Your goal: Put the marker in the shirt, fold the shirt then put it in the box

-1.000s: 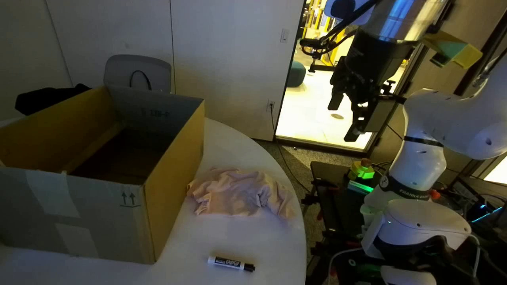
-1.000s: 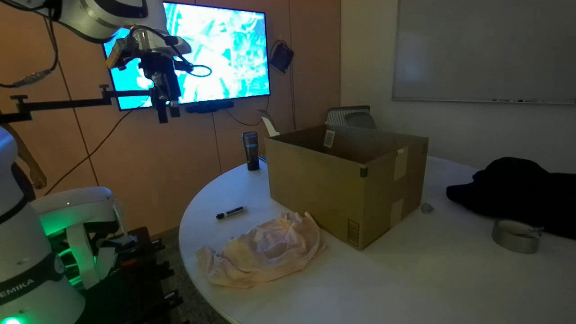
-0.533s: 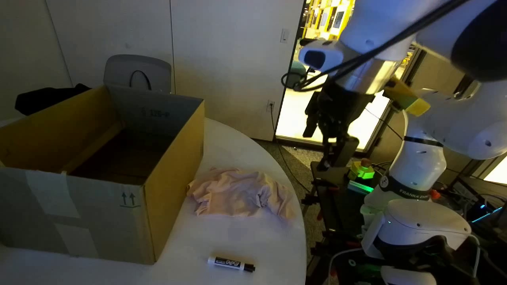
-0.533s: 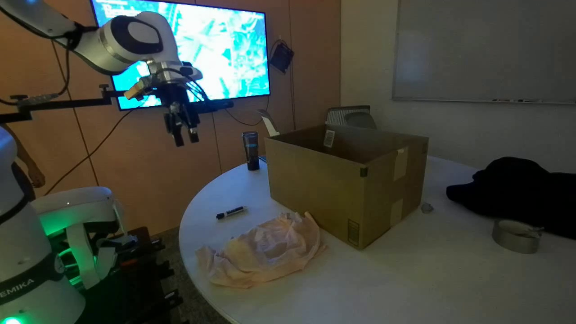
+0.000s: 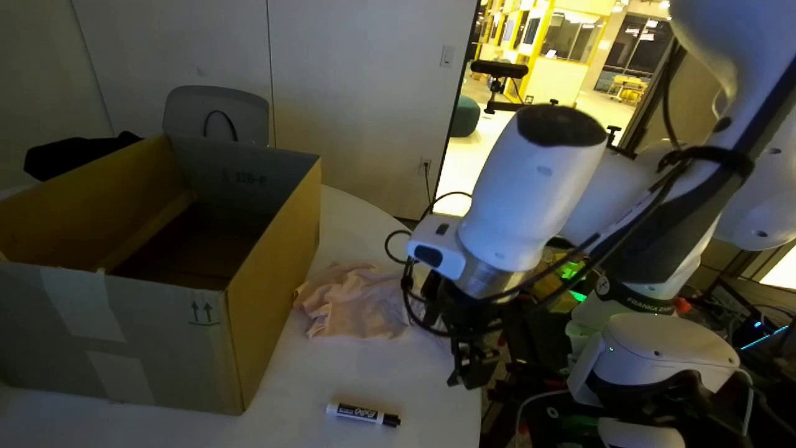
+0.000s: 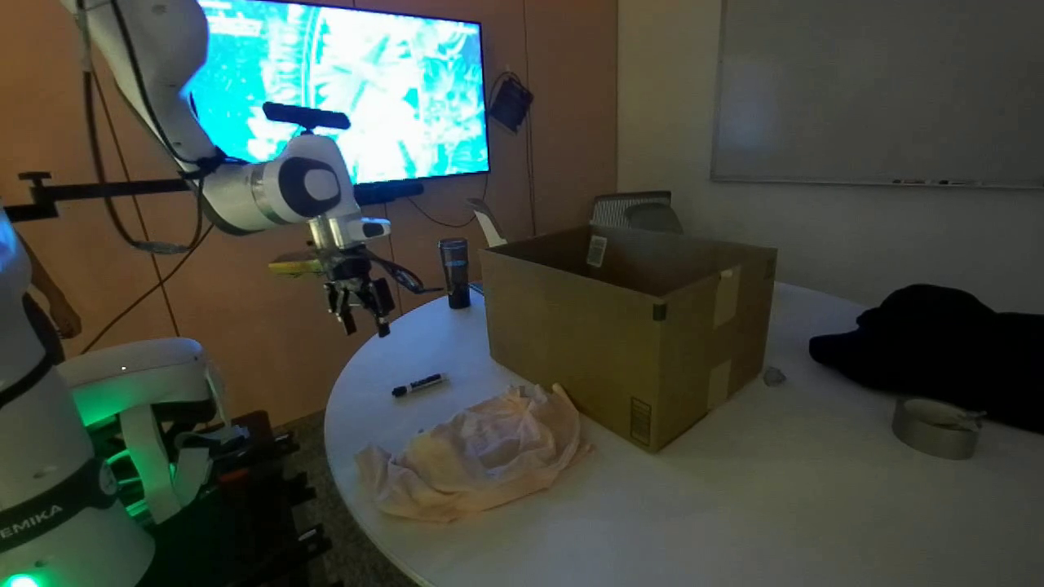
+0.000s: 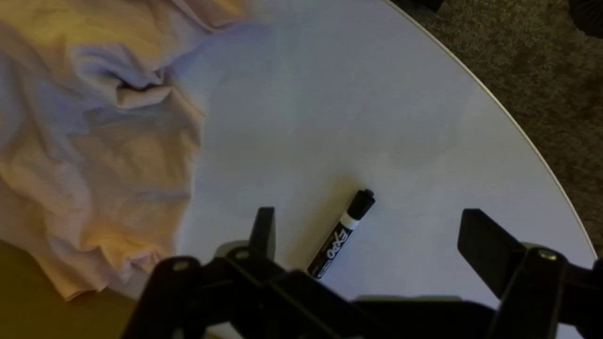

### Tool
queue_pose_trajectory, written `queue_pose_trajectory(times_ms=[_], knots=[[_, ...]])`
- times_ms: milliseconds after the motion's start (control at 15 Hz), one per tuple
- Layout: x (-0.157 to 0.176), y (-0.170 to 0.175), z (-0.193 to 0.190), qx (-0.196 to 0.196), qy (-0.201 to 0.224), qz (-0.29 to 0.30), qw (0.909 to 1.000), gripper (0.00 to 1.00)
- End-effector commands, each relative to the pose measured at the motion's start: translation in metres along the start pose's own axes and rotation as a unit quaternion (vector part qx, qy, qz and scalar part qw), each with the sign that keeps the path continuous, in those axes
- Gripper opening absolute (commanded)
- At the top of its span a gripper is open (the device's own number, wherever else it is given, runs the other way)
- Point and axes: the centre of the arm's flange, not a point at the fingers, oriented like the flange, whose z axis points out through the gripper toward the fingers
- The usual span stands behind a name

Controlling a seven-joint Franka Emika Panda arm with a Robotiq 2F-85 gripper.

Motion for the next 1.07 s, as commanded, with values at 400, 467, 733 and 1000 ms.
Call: queue_pose_trajectory(times_ms=[400,467,733,1000], knots=[[0.101,-0.02,0.119,0.03,-0.01,-0.036,0.9988,1.0],[0.11,-0.018,0.127,0.027,-0.008,-0.031,0.9991,1.0],[0.127,-0.016,0.149,0.025,-0.001,-0.015,0.9996,1.0],[0.12,-0.018,0.158,0.024,-0.002,0.003,0.9997,1.0]])
